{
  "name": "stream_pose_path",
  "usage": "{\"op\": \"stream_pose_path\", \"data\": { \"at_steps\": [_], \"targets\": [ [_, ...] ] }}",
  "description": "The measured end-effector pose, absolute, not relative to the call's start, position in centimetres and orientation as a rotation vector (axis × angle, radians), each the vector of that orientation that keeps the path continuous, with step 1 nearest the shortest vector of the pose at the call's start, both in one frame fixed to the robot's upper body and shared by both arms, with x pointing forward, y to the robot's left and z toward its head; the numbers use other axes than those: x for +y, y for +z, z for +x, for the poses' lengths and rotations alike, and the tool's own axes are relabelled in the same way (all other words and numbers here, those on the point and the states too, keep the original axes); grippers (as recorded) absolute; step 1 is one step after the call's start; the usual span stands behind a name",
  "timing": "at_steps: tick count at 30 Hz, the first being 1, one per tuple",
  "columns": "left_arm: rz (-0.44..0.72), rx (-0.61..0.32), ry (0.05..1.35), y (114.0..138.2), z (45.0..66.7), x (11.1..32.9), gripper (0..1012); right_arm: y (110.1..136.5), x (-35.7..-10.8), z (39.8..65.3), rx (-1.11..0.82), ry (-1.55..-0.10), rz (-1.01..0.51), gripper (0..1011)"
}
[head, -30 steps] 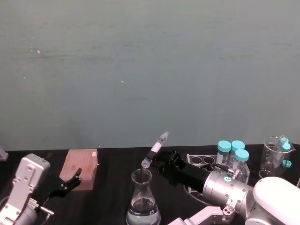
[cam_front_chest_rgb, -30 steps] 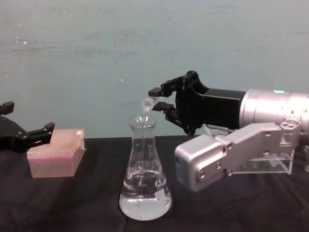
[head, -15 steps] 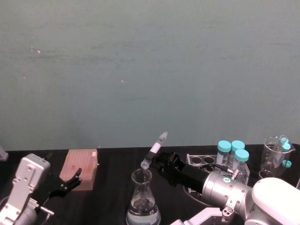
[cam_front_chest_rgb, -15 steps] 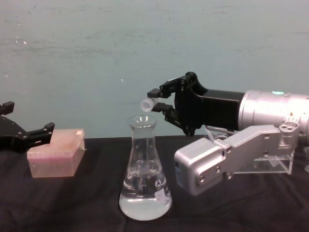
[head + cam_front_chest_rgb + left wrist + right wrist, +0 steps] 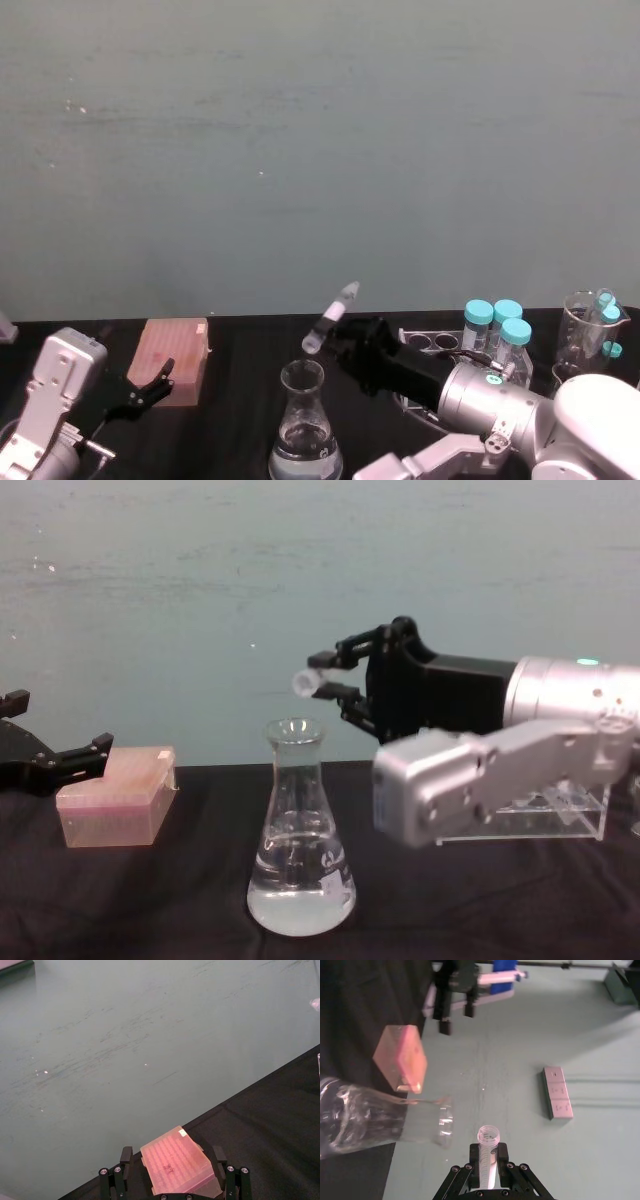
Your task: Pour the liquid from the test tube into the beaker using one hand.
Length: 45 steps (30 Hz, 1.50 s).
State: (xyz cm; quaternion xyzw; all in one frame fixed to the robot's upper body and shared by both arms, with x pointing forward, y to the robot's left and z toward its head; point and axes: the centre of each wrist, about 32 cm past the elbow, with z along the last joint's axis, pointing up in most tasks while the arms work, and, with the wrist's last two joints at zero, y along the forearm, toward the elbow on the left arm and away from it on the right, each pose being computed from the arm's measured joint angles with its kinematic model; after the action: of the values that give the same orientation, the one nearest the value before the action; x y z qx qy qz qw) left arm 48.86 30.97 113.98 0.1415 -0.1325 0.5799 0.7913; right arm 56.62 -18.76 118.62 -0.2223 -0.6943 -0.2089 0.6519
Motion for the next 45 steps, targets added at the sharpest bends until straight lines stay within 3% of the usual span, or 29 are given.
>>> {"op": "stream_pose_path", "data": {
  "at_steps": [8,22,45],
  "targets": [
    [0.304,-0.285,1.248,114.0,48.9,31.0,1000,119.7,-19.6,56.0,-1.425,-0.595,-0.431,209],
    [0.304,-0.285,1.248,114.0,48.9,31.0,1000,121.1,-22.5,55.2,-0.721,-0.889,-0.277,209],
    [0.304,-0.285,1.248,114.0,48.9,31.0,1000,118.8,-24.3,56.1,-0.326,-0.979,-0.224,209]
  ]
}}
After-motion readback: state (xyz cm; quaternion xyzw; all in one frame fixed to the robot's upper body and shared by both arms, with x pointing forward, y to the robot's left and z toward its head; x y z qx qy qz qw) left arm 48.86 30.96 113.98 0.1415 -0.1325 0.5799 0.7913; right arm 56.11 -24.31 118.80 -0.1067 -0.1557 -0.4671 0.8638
